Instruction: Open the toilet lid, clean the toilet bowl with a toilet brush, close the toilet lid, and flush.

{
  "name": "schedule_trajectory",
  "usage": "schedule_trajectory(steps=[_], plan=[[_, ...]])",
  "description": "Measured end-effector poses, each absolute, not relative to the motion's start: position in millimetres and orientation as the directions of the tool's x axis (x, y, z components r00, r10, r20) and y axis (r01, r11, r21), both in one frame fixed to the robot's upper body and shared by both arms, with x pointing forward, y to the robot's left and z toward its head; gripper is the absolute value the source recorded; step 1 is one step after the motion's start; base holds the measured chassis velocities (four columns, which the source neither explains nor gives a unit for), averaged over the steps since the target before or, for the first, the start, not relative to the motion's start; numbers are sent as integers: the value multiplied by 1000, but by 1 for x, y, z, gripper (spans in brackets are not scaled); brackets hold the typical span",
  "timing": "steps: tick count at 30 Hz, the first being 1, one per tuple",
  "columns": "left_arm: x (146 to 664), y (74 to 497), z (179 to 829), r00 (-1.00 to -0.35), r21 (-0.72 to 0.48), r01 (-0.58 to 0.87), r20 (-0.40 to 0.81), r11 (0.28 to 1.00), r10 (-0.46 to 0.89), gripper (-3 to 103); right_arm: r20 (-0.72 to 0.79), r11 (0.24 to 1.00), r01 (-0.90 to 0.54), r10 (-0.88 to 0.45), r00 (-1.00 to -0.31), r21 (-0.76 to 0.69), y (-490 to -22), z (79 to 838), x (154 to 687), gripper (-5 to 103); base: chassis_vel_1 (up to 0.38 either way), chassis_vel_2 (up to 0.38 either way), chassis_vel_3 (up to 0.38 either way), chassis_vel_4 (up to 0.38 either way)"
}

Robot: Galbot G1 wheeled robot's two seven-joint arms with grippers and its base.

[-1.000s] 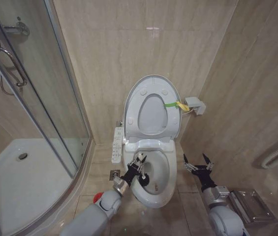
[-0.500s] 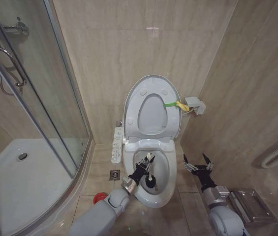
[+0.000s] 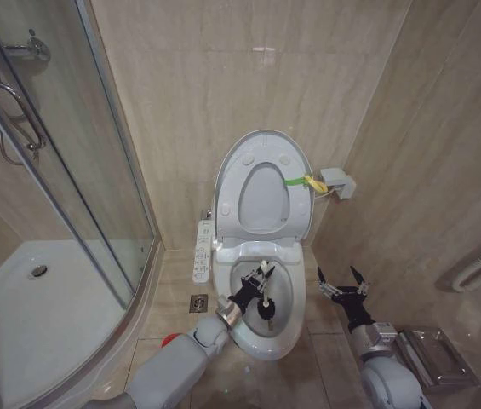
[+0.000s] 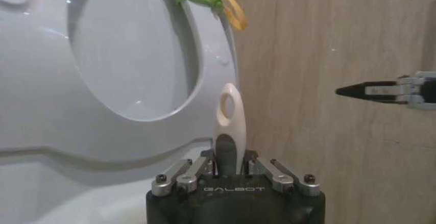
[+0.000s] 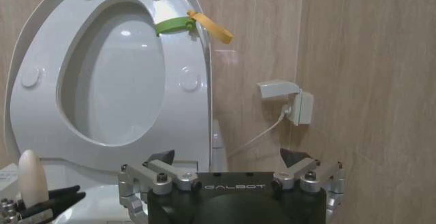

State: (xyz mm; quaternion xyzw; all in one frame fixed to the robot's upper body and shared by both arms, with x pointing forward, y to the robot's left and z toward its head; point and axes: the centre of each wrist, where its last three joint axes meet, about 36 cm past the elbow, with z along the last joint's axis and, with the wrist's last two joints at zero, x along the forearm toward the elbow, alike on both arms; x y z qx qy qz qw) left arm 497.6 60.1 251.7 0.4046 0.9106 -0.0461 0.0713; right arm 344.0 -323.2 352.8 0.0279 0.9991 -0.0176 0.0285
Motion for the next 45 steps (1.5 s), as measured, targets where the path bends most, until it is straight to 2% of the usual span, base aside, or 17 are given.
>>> schedule_trajectory(steps=[7,19,34,45], plan=[[483,47,250,-639,-47,765,-173,642,749,24,-58,998,57,55,-997,-34,-323,353,344,100,0,0,0,0],[470,49,231,-631,-64,774,-162,630,759,23,-58,998,57,55,-997,-33,-323,353,344,100,0,0,0,0],[486,85,219,-687,-12,724,-103,690,719,23,-58,998,57,55,-997,-33,-323,353,344,100,0,0,0,0],[435,68,254,-620,-54,783,-146,620,771,23,-58,998,57,55,-997,-34,-323,353,344,100,0,0,0,0]])
